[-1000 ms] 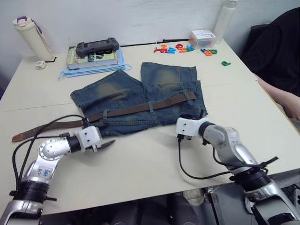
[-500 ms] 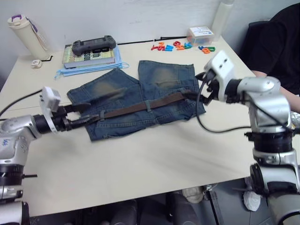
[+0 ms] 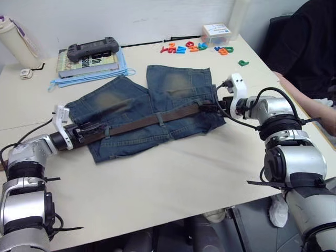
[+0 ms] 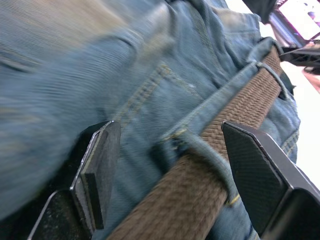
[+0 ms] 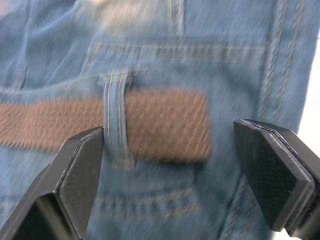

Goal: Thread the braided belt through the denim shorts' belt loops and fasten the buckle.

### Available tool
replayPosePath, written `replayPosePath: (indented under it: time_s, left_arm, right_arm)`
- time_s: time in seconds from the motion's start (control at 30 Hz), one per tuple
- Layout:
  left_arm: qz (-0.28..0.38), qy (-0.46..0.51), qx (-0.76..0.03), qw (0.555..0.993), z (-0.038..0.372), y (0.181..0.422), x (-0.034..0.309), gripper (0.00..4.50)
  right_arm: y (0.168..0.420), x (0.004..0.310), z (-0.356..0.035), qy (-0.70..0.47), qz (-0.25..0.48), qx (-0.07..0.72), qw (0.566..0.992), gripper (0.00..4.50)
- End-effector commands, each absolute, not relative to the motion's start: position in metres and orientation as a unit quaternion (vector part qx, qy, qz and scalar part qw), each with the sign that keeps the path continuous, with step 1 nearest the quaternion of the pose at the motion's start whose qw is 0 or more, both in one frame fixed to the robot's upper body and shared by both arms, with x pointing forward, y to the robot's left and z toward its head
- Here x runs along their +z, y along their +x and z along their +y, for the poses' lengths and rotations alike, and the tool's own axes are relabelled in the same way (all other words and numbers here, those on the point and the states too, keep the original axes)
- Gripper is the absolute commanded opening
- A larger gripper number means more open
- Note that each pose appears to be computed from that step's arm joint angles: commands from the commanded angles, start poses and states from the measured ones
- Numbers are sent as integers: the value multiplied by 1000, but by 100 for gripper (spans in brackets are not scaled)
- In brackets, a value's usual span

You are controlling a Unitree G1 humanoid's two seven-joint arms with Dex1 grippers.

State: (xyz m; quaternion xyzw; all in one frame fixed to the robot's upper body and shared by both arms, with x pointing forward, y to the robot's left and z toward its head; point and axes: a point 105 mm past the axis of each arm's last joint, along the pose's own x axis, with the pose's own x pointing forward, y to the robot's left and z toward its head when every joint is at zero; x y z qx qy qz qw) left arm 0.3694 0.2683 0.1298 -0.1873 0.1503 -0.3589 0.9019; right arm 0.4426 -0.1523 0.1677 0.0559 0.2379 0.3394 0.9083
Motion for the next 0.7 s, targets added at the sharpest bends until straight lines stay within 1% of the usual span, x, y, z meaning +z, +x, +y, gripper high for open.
replayPosePath:
  time_s: [0.03,0.17,0.23,0.27,0.33,0.43,0.47,0.5,0.53,0.6,0.67,0.7]
  left_arm:
    - [148,-196,-396,885,256,367,136,356]
    - [151,-195,-394,885,252,367,131,356]
    - [144,-196,-385,890,254,368,130,356]
    - [140,-196,-381,893,255,369,131,331]
    - [132,-191,-379,896,255,371,132,282]
    - [121,-167,-382,901,253,372,135,139]
    - [116,-163,-383,902,253,373,136,102]
    - [97,-153,-382,906,252,375,144,59]
    - [78,-136,-380,911,252,376,152,24]
    - [49,-102,-386,915,251,373,163,24]
    - [25,-46,-387,921,246,366,172,24]
    - [1,-8,-380,925,242,360,178,24]
  right_arm:
    - [441,192,-137,72,203,391,895,437]
    - [441,190,-135,68,203,395,893,437]
    - [443,194,-134,79,190,396,895,384]
    - [443,195,-133,83,185,397,895,360]
    - [443,198,-132,78,176,402,895,274]
    - [444,201,-131,56,161,411,896,119]
    - [444,201,-132,48,157,410,897,76]
    - [444,204,-132,38,148,414,897,32]
    - [444,207,-133,16,134,419,898,1]
    - [442,212,-134,-30,107,431,895,1]
    - [435,217,-133,-81,69,451,886,1]
    - [424,219,-132,-112,39,469,875,1]
